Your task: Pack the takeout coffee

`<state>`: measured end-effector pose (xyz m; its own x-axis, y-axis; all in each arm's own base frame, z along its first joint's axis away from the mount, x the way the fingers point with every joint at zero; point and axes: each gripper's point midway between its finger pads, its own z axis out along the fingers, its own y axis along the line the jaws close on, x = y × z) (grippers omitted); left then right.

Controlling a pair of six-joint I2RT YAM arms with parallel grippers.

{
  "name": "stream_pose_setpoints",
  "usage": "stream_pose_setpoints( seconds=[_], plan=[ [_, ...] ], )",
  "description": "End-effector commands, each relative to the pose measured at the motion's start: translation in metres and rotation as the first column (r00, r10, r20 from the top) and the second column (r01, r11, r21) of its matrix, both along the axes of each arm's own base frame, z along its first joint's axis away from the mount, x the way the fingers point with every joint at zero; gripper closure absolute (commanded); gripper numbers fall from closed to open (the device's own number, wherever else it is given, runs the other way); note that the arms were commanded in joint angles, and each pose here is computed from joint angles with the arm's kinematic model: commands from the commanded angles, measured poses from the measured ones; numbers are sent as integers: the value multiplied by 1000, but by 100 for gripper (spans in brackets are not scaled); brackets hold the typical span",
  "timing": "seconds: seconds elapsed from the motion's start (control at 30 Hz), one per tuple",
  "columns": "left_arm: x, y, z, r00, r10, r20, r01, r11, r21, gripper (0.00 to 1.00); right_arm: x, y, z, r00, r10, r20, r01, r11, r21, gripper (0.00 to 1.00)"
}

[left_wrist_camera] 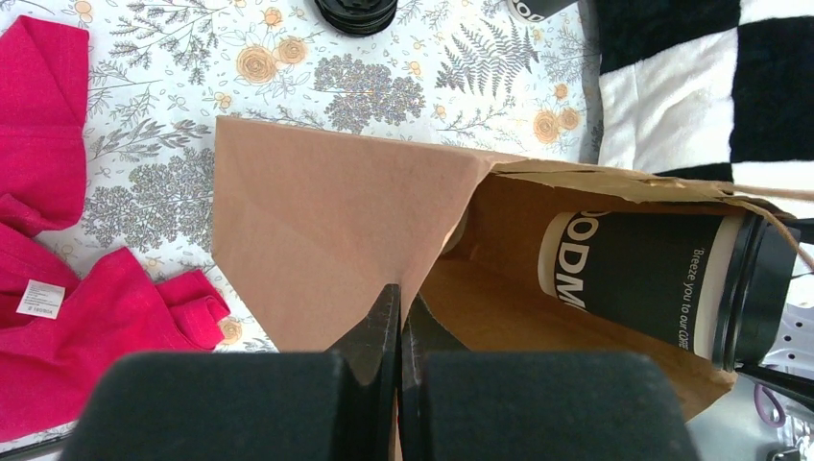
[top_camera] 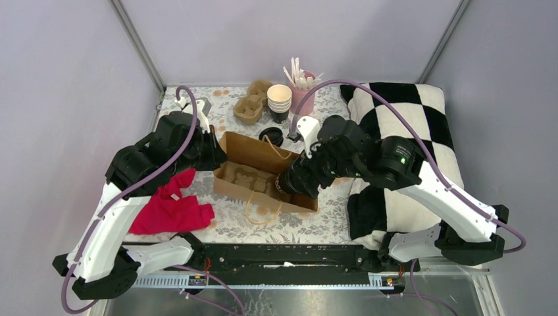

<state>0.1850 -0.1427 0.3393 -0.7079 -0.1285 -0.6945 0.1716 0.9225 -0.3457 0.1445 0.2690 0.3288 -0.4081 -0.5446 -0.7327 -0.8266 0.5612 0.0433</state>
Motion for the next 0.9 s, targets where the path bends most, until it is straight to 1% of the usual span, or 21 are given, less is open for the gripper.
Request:
stream_pose_setpoints(
  seconds=[0.0, 0.2, 0.3, 0.43, 0.53, 0.67, 0.87],
  plan=[
    [8, -3, 14, 997, 0, 72, 2, 999, -32, 100, -2, 10, 0, 998, 55, 29, -55, 998, 33, 39],
    [8, -11, 22, 996, -28, 81, 33, 997, -63, 100, -4, 38, 15, 991, 104, 79, -108, 993, 52, 40],
    [9, -12, 25, 996, -31, 89, 37, 997, -65, 100, -5, 50, 18, 988, 105, 117, -111, 993, 47, 40],
    [12, -14, 29, 995, -41, 95, 47, 997, -63, 100, -5, 62, 17, 970, 130, 203, -130, 991, -16, 40],
    [12, -13, 23, 998, -29, 55, 31, 999, -40, 100, -7, 66, 13, 958, 142, 249, -129, 989, -65, 40],
    [11, -13, 16, 1000, -20, 17, 20, 999, -30, 100, -9, 69, -1, 948, 173, 267, -144, 982, -125, 40],
    [8, -9, 24, 996, -21, 89, 27, 998, -62, 100, 4, 68, -29, 941, 158, 297, -94, 971, -220, 40]
  ],
)
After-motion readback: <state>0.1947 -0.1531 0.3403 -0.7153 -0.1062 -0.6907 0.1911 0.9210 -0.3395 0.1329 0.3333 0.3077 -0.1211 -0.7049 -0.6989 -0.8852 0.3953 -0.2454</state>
